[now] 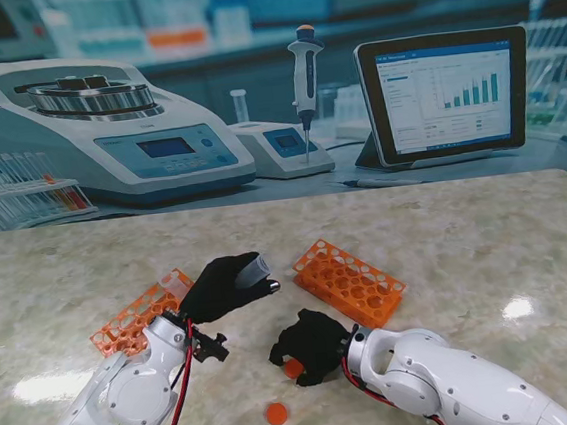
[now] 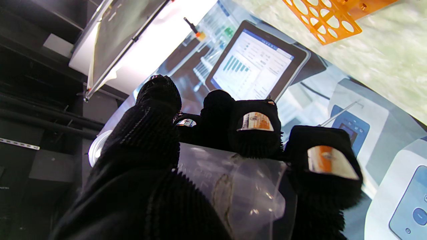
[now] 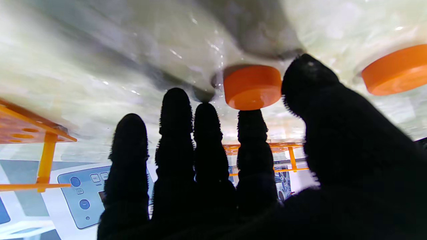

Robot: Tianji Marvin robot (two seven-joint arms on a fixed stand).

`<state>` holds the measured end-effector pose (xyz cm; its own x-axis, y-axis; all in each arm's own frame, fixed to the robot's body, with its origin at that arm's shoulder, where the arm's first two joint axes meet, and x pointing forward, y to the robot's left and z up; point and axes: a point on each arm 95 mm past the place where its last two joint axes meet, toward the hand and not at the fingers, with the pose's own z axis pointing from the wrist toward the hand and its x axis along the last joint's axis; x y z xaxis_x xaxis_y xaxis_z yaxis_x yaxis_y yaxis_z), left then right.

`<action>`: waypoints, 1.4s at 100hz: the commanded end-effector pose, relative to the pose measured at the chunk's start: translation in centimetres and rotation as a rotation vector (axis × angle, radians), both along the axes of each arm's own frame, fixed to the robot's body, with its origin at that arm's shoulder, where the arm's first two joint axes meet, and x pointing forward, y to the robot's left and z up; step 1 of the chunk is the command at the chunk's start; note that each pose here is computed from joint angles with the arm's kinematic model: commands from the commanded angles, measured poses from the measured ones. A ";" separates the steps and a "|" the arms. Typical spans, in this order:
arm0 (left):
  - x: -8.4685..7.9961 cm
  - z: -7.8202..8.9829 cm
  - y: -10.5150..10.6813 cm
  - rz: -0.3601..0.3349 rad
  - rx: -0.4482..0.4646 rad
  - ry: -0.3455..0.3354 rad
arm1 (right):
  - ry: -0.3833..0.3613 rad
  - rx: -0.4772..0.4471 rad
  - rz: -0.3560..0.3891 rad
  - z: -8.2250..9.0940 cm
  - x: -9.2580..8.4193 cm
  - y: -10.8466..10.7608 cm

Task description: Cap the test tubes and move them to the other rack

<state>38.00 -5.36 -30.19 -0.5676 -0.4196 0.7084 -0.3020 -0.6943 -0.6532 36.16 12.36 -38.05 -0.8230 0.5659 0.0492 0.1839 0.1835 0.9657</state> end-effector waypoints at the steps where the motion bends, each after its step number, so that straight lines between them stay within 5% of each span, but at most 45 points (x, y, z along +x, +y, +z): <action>1: -0.1 0.1 -0.1 -0.003 0.002 0.002 | 0.017 -0.010 0.004 -0.6 -0.4 0.0; 140: -0.3 0.2 -0.2 -0.006 0.006 -0.005 | 0.096 -0.046 0.009 -2.9 0.0 -1.0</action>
<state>37.83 -5.50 -30.11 -0.5697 -0.4218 0.7053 -0.3030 -0.6900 -0.6574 37.30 12.73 -38.35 -0.8293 0.5513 0.0916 0.2164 0.1657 0.9621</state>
